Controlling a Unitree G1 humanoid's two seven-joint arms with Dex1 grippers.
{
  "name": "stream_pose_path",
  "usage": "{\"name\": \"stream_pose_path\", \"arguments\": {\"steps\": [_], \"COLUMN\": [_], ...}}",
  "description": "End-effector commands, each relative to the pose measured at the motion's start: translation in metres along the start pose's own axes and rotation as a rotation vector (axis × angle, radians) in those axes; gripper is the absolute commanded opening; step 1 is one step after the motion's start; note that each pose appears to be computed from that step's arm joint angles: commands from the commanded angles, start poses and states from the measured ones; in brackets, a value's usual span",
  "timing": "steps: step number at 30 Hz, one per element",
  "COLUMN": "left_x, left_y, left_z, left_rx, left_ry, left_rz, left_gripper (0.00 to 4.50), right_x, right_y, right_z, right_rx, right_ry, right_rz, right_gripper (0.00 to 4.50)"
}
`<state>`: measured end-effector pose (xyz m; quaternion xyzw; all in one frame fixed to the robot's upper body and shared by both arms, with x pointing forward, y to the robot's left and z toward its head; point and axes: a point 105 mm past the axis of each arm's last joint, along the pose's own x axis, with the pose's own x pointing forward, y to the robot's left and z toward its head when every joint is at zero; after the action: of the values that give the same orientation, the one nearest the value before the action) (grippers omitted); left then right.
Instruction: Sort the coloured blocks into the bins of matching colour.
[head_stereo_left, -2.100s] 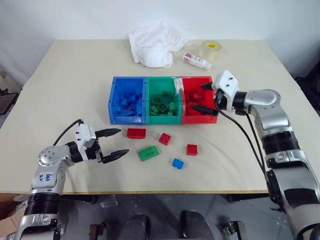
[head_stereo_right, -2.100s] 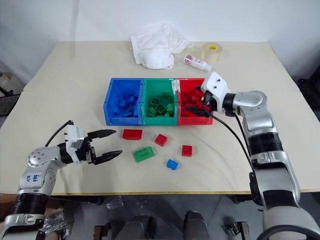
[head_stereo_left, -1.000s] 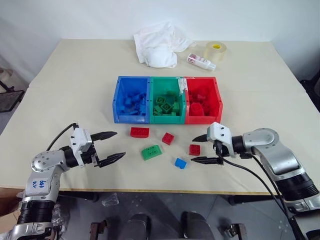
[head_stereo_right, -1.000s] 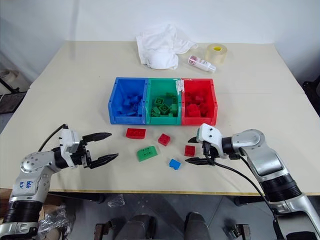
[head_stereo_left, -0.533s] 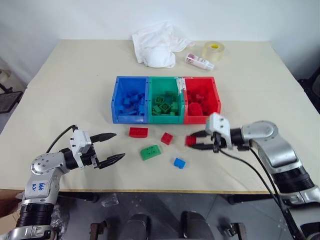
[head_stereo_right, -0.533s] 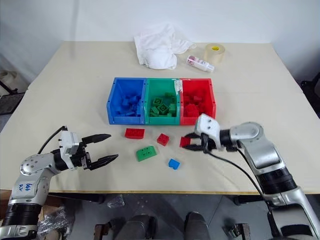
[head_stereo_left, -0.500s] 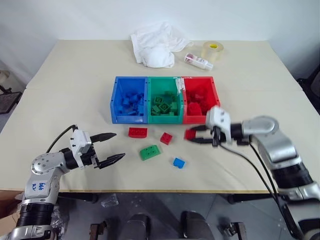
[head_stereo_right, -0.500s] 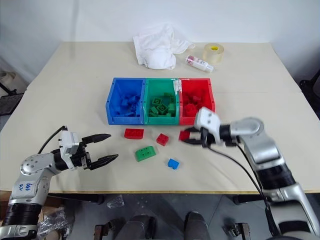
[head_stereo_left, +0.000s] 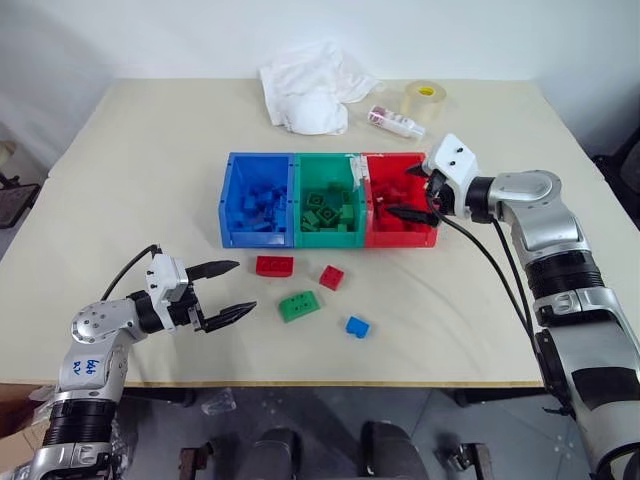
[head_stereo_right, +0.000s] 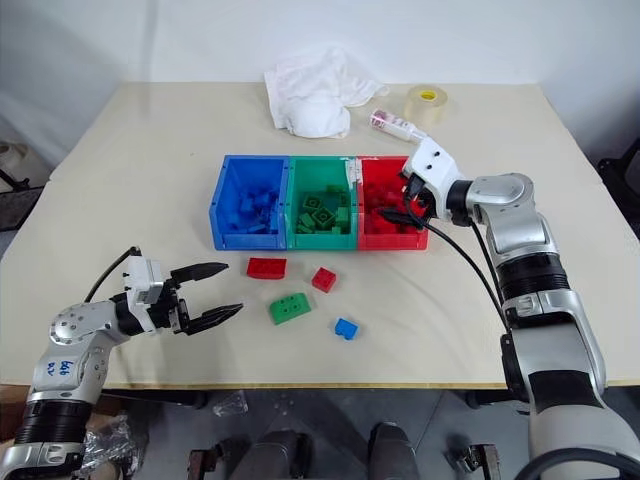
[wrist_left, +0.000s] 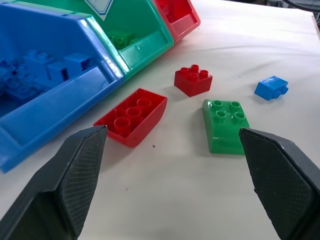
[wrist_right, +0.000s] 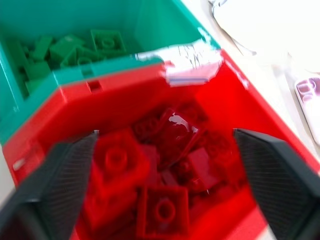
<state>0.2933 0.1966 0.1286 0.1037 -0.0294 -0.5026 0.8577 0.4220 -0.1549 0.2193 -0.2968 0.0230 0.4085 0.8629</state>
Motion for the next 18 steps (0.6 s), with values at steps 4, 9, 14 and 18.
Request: {"name": "stream_pose_path", "arguments": {"steps": [4,9,14,18], "left_x": [0.000,0.001,-0.002,-0.004], "left_y": [-0.001,0.001,0.001,0.002], "left_z": [0.005,0.006,0.005,0.004], "left_rx": [0.024,0.027,0.026,0.025], "left_ry": [-0.013,-0.016,-0.010,-0.002], "left_rz": [-0.010,-0.013,-0.020,-0.022], "left_gripper": [4.50,4.50,4.50,4.50], "right_x": [-0.023,-0.056,-0.100,-0.132], "right_y": [0.001,0.022,0.047,0.060], "right_z": [0.009,0.004,-0.016,-0.038], "right_rx": [-0.053,-0.025,0.037,0.082], "right_ry": [-0.047,-0.076,0.027,0.166], "right_rz": [0.016,0.103,0.211,0.246], "right_gripper": [4.48,4.48,4.48,4.48]}}
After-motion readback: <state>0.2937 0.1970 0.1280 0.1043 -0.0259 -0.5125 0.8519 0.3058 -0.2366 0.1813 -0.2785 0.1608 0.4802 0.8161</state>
